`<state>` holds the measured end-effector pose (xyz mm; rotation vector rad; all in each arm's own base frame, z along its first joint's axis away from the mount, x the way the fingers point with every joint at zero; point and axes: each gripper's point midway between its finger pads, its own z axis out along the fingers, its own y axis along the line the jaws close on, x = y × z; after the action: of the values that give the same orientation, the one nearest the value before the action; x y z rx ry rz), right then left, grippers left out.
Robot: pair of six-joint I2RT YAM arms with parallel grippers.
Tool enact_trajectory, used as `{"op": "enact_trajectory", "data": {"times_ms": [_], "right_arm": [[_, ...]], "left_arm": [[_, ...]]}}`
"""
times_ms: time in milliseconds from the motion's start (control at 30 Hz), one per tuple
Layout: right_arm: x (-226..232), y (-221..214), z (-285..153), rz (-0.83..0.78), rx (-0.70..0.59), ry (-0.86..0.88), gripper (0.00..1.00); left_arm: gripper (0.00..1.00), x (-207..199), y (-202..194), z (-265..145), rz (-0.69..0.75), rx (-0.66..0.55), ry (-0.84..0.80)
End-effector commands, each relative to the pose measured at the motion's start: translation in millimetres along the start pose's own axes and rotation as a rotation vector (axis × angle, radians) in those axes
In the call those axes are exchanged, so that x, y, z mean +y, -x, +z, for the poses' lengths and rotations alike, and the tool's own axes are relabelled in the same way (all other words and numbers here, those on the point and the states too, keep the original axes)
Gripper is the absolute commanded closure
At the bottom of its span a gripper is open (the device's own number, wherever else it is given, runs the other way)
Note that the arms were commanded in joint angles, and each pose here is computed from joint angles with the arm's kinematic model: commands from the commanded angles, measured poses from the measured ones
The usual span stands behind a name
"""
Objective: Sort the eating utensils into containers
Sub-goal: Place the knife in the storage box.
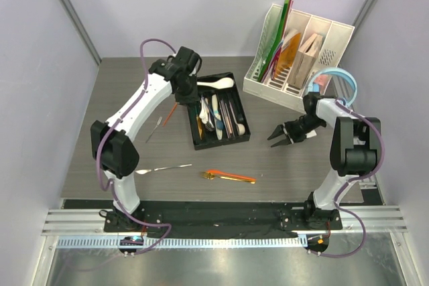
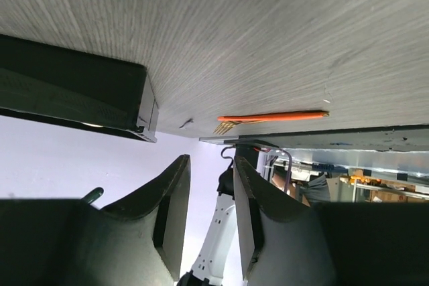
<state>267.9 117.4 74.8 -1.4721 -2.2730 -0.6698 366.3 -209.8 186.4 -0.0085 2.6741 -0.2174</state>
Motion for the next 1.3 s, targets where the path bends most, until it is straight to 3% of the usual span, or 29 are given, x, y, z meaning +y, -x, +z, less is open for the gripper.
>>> {"op": "enact_trajectory", "data": {"times_ms": [0,333,667,1267], "right_arm": [[7,6,-9,-0.038,0.025,0.036,0.63],[11,22,-16,-0.042,0.01,0.069,0.63],[16,28,-20,-0.026,0.002,0.093,0.64],[22,26,-27,-0.035,-0.022,0.122,0.65]], "left_arm": [[1.0,-21,12,3,0.026,-0.009,-0.099],[1.0,-39,21,2,0.074,-0.014,-0.147],[1.0,-25,31,-19,0.063,-0.09,-0.086],[1.0,-22,32,-16,0.049,-0.09,-0.066]]}}
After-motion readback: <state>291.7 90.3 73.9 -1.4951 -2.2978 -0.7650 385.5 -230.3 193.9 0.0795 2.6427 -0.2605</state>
